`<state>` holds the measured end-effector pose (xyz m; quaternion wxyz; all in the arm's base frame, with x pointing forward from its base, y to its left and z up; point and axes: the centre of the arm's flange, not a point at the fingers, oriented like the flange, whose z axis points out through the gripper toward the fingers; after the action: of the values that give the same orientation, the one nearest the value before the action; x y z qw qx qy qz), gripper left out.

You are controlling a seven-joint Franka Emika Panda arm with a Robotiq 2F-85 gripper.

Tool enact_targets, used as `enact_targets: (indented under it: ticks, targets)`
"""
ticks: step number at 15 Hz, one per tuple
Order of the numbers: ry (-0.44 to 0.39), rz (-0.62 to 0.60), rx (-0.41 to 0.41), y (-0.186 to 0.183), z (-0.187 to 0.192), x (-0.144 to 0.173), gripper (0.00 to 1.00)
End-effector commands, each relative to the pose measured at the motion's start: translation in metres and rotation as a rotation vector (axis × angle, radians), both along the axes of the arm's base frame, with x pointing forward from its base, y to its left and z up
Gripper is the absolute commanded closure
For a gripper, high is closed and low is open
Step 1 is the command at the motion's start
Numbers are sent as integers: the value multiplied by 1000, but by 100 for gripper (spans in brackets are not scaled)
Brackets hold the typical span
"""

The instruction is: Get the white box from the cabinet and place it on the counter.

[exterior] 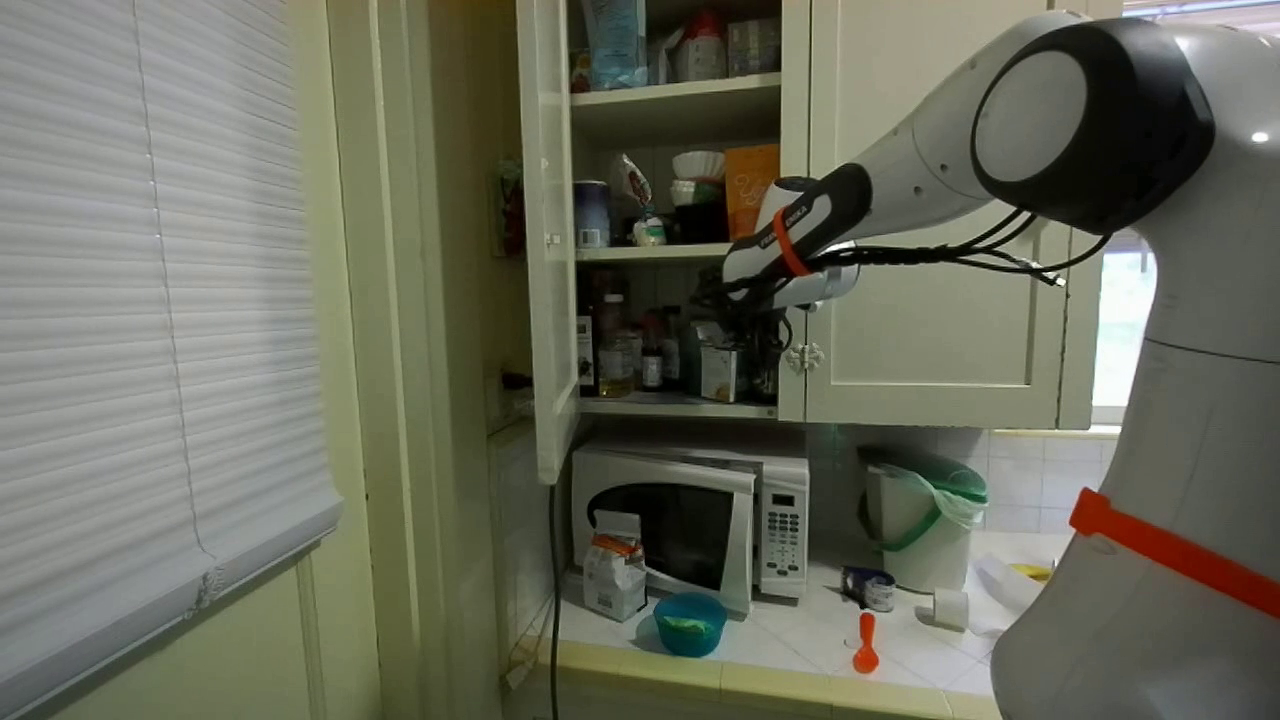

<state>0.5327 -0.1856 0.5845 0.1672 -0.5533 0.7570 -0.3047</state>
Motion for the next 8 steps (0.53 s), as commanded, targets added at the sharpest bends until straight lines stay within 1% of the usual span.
enact_targets:
  ticks: [1, 5, 8]
  targets:
    - [-18, 2, 11, -6, -5, 4, 0]
    - [-11, -5, 17, -8, -10, 8, 0]
    - [-30, -14, 16, -11, -9, 9, 0]
